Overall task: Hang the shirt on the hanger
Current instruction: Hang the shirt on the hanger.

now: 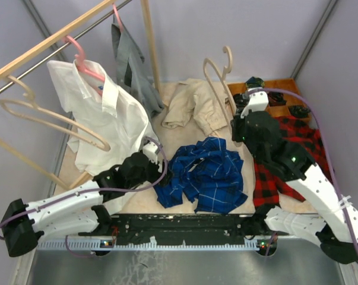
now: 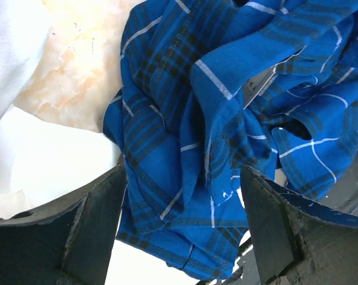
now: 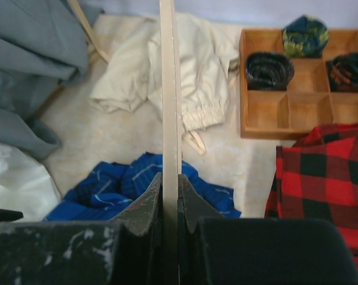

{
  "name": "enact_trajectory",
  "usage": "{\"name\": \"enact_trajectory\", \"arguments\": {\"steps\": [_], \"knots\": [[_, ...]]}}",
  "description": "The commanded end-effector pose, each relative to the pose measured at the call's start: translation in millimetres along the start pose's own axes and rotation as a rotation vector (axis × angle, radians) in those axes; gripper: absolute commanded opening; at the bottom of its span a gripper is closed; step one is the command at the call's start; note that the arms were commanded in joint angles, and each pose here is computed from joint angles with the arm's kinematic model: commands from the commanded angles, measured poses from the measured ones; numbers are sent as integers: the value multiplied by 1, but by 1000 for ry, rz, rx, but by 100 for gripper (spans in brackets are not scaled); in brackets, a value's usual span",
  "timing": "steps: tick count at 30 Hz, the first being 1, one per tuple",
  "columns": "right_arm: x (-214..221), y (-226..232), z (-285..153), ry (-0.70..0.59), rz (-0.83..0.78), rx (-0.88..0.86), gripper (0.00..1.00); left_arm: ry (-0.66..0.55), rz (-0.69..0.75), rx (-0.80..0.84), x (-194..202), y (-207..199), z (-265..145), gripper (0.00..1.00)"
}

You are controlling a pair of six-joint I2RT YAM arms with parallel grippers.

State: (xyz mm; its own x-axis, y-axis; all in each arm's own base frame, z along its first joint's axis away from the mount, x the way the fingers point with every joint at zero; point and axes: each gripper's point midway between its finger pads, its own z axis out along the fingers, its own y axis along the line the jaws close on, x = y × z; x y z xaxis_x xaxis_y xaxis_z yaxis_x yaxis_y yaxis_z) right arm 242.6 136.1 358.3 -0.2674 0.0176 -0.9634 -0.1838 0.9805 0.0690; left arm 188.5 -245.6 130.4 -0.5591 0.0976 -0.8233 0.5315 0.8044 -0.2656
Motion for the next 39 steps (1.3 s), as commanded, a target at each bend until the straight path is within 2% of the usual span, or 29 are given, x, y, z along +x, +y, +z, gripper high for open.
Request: {"name": "enact_trajectory", "arguments": {"steps": [1,7,15,21,25,28,33,36,39], "knots": [[-1,10,-4,65,60,-182,0,-34,-2,82,-20,-20,-3,84],[10,8,-30,20,96,-264,0,-63,12,108,-36,-29,-3,84],[38,0,-69,58,73,-347,0,-296,191,85,-142,-46,-29,84],[46,0,-90,105,-13,-410,0,-363,376,36,-198,-53,-49,85],[45,4,-101,123,-42,-464,0,-375,486,-78,-224,-42,-47,85],[44,9,-109,129,-57,-507,0,-375,668,-90,-230,-43,-41,84],[55,13,-113,172,-111,-559,0,-478,805,-43,-244,-55,-51,86],[51,3,-109,142,-116,-499,0,-491,802,-23,-247,-59,-54,86],[35,-13,-108,60,-98,-409,0,-437,721,32,-230,-63,-49,86]]}}
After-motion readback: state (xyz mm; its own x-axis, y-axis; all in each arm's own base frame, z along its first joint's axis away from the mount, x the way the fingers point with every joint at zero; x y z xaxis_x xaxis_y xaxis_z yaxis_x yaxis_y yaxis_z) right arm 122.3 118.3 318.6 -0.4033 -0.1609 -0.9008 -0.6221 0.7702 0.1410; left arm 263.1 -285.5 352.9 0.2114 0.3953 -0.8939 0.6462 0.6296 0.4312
